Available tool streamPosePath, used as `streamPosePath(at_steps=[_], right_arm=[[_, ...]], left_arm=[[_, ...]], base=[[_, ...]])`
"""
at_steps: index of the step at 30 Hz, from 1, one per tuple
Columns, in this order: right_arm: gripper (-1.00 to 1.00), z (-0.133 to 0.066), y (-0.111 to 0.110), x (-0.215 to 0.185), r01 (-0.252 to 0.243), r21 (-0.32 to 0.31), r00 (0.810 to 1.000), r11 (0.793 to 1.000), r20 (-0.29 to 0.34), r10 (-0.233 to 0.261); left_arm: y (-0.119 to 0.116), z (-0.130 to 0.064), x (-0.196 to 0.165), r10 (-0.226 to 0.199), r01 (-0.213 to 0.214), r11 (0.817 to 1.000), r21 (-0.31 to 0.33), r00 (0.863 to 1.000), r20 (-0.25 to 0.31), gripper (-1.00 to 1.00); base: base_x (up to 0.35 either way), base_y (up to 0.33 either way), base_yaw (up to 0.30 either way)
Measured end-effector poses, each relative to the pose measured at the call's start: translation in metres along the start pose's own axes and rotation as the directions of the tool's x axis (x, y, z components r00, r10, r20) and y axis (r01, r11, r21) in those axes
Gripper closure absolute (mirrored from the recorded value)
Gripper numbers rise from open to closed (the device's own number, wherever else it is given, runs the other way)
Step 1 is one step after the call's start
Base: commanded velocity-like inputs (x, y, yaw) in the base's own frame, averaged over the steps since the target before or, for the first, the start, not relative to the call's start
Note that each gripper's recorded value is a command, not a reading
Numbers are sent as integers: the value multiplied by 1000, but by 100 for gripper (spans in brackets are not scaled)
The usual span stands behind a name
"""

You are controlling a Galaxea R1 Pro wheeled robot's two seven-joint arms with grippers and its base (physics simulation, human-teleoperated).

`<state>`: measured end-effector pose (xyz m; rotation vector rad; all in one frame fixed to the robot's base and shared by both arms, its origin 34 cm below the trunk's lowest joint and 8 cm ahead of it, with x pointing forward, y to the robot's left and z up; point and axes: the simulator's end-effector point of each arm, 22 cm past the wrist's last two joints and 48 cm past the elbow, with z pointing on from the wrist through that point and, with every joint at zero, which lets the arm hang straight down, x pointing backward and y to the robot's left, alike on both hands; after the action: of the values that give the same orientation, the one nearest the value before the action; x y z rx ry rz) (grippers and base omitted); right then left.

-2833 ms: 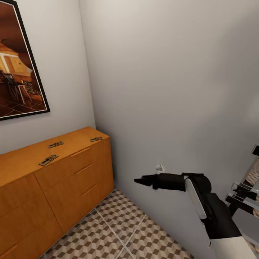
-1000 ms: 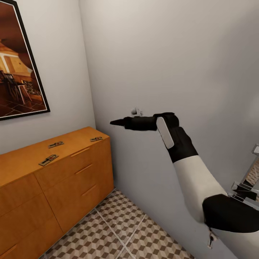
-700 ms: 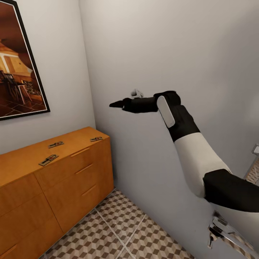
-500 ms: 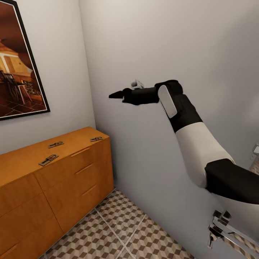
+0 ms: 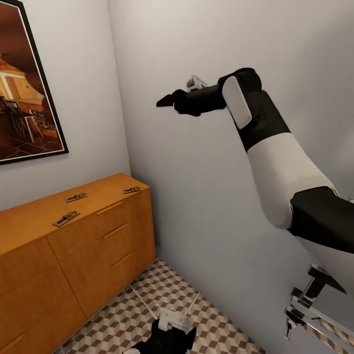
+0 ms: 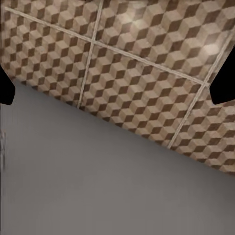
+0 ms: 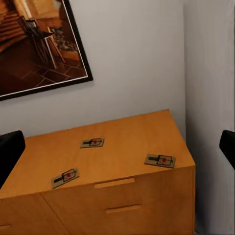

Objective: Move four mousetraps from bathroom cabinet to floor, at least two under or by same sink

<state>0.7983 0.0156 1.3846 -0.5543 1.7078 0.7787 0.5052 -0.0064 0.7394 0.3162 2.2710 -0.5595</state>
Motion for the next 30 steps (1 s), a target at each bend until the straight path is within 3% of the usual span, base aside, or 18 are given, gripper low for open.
streamPosePath(at_steps=[4, 9, 13, 18, 21, 22, 26, 30], right_arm=[[-100, -7, -8, -18, 24, 74, 999, 997, 20, -26], [-100, -20, -27, -41, 43, 207, 997, 977, 47, -54], [-100, -26, -38, -49, 47, 271, 996, 962, 56, -65], [-100, -29, -44, -52, 53, 308, 996, 950, 56, -73], [-100, -29, -46, -52, 59, 321, 995, 945, 52, -80], [-100, -29, -47, -51, 66, 330, 995, 942, 46, -86], [-100, -28, -50, -48, 84, 346, 994, 934, 33, -101], [-100, -28, -50, -48, 100, 357, 993, 929, 25, -116]], left_arm=[[-12, 3, -24, 17, -17, 999, 32, 1000, -2, -100], [-22, 7, -53, 22, -21, 997, 71, 1000, -15, -100], [-31, 6, -73, -4, 6, 993, 116, 1000, -11, -100], [-48, 3, -105, -63, 60, 977, 204, 998, 5, -100], [-60, -1, -127, -99, 95, 958, 271, 995, 2, -100], [-70, -5, -138, -117, 117, 941, 319, 993, -19, -100], [-90, -17, -157, -129, 151, 898, 413, 988, -81, -100], [-104, -29, -180, -136, 168, 857, 488, 986, -101, -100]], base=[[0, 0, 0], [0, 0, 0], [0, 0, 0], [0, 0, 0], [0, 0, 0], [0, 0, 0], [0, 0, 0], [0, 0, 0]])
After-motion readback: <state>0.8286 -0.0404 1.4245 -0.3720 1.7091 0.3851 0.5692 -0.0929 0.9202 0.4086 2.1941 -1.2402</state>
